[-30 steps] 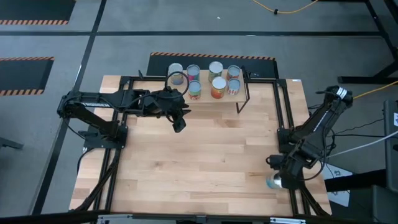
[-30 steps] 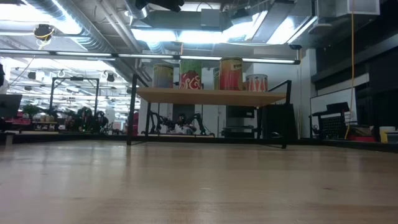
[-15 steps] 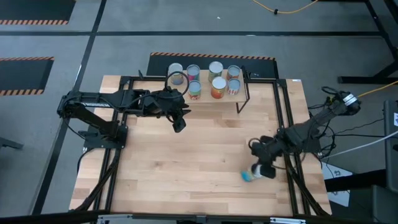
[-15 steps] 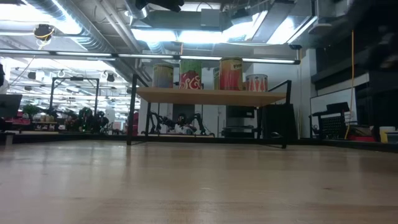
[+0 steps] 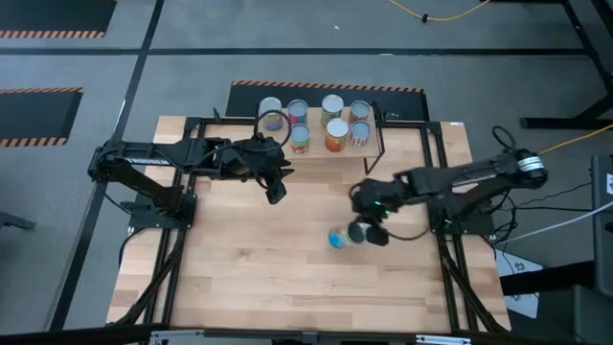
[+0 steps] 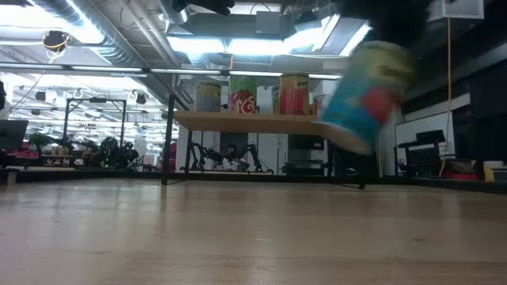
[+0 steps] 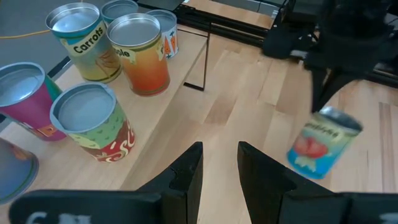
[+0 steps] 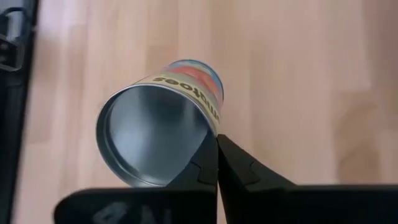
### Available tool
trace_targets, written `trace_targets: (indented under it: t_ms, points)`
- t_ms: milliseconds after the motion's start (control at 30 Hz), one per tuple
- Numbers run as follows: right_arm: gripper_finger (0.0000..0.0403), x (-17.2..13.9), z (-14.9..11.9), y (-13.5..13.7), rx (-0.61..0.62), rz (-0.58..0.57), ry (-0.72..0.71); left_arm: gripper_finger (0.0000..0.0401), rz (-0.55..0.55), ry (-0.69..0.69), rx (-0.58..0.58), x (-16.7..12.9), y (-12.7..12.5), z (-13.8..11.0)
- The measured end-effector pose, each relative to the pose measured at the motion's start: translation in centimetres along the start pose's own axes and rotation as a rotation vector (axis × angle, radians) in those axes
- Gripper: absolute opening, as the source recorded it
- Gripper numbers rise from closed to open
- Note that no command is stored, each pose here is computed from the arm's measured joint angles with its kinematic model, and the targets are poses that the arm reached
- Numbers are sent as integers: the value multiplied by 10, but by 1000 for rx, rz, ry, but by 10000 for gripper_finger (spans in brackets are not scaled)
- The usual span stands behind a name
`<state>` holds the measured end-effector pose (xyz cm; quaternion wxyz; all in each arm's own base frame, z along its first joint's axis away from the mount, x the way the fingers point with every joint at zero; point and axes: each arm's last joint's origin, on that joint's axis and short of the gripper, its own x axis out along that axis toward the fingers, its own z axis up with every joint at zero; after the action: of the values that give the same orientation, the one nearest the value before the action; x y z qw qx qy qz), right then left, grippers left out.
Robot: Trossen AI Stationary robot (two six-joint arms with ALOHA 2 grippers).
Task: Pick and place cans onto a shelf
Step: Put the canned tomatoes on the shelf
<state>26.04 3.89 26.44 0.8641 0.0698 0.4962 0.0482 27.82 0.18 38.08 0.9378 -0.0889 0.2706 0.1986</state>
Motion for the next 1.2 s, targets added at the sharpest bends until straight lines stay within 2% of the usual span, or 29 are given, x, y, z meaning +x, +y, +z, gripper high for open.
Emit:
trace_targets:
  t_ms: [267,467,733,1033,1200]
  points:
    - [1,26,60,-32,-118,-67,89,94,0,0,0,0,0,0]
    - [5,45,86,-54,-117,-91,131,94,0,0,1,0,0,0]
    - [7,75,88,-76,-110,-101,207,94,-6,2,1,0,0,0]
    - [9,77,88,-82,-94,-104,212,94,-6,3,1,0,0,0]
    - [35,78,89,-82,-95,-106,200,94,-7,3,1,0,0,0]
